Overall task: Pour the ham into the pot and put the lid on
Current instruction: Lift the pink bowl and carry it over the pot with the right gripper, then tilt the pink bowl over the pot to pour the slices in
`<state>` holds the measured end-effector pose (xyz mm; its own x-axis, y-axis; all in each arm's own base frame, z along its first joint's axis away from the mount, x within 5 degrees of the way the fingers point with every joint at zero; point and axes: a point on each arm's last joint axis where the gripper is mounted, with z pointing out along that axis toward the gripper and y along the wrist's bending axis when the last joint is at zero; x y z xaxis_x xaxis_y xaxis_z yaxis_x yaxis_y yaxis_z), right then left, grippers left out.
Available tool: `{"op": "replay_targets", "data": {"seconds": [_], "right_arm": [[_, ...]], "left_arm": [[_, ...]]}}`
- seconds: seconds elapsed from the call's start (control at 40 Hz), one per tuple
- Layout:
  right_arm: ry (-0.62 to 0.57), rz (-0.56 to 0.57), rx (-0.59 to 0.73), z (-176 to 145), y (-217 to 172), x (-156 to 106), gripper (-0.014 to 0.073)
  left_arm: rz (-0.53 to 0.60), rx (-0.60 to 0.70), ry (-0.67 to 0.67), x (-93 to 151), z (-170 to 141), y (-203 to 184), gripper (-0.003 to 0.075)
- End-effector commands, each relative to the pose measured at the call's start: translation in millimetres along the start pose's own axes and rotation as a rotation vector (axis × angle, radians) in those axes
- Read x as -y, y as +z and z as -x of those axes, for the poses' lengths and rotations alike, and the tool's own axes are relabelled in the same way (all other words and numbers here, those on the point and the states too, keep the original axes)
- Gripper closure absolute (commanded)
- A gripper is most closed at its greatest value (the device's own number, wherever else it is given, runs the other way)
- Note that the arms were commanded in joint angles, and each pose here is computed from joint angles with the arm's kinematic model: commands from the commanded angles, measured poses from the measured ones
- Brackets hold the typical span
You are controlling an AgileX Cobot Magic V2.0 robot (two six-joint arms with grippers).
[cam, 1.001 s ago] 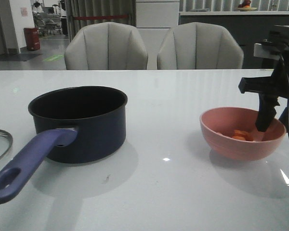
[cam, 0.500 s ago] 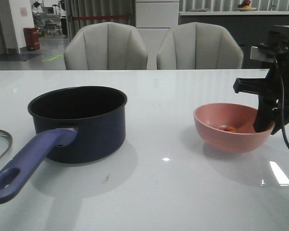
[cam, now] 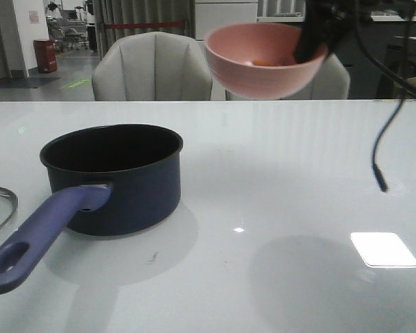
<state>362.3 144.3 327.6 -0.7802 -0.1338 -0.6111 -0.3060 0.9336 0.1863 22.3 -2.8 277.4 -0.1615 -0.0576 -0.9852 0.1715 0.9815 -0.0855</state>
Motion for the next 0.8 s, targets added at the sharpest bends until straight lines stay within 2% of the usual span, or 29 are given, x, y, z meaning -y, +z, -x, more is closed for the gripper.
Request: {"op": "replay_targets", "data": {"seconds": [0.0,0.15,0.28,0.38,0.5,0.68,0.78], "right_arm": [[-0.125,0.044,0.184,20.1,-35.0,-40.0,0.0456],[-0.21,0.095,0.313,23.0,-26.6,-81.3,0.0456],[-0.253,0.123,0.417,27.1,-15.5,-98.3,0.0456],[-0.261,0.147,0.502,29.4,-8.6,-105.1,0.0456],[-0.289,0.18,0.671,26.5,-0.2,-110.7,0.0456],[-0.282,0.229,0.888,11.4,14.8,-107.2,0.0456],[-0.326,0.229,1.011,3.6,25.8,-105.3,0.0456]], "left_arm": [[-0.02,0.117,0.003,1.4,13.9,-7.2,0.0607],[-0.02,0.117,0.003,1.4,13.9,-7.2,0.0607],[-0.02,0.117,0.003,1.4,13.9,-7.2,0.0607],[-0.02,0.117,0.003,1.4,13.9,-7.2,0.0607],[-0.02,0.117,0.003,1.4,13.9,-7.2,0.0607],[-0.02,0.117,0.003,1.4,13.9,-7.2,0.0607],[-0.02,0.117,0.003,1.4,13.9,-7.2,0.0607]]}}
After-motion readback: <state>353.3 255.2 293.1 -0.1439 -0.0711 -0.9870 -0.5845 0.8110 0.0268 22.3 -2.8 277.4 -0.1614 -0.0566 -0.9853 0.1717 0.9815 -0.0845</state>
